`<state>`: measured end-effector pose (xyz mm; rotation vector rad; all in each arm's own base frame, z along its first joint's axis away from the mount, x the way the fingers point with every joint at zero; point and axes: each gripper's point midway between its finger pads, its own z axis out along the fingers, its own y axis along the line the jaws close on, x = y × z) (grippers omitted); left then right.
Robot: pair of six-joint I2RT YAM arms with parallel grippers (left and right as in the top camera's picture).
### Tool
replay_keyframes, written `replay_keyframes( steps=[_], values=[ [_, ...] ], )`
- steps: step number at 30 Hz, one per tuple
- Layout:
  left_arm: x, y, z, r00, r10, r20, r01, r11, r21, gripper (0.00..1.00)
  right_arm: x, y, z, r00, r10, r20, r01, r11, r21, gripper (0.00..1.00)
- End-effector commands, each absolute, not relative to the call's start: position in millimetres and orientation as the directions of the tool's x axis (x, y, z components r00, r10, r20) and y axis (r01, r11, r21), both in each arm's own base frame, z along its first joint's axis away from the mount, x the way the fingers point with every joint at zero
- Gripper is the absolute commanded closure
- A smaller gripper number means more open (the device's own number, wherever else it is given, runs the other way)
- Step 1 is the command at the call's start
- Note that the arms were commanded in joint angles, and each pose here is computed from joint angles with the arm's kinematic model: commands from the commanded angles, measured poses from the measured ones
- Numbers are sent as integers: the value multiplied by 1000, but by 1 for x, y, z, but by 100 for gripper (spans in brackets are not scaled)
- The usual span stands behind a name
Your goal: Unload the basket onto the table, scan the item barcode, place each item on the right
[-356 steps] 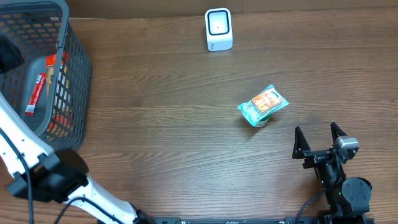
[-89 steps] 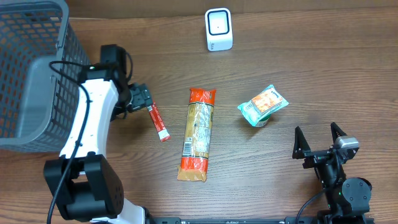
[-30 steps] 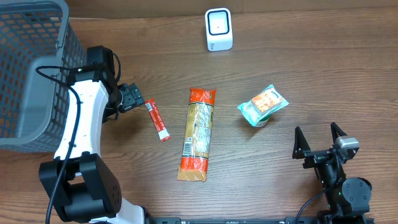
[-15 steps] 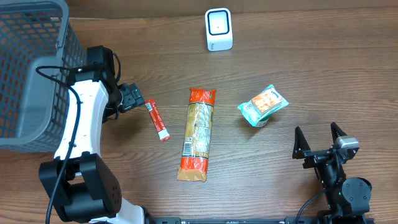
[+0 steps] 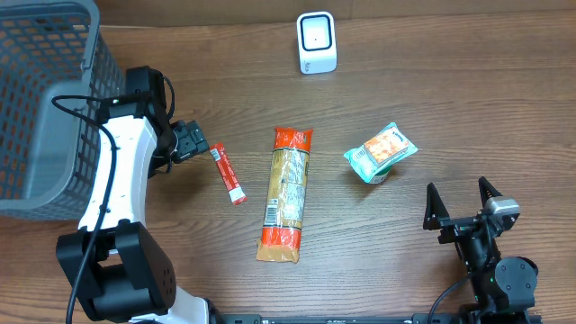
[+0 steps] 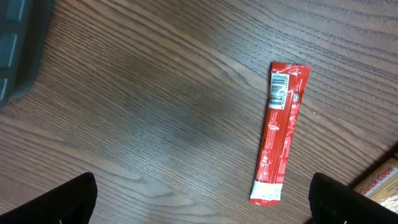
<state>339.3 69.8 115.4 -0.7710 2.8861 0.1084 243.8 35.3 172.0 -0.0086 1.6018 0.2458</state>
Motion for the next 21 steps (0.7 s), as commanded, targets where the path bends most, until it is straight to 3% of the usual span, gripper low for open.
replay_keyframes(
  steps=[1,21],
  values=[
    [342,72,122,-855,-482,-189,-496,868,29,0,244,34,170,-44,143,-989,-154,977,148,0],
    [342,72,122,-855,-482,-189,-496,868,29,0,244,35,170,-46,149,-988,-157,975,154,0]
  ],
)
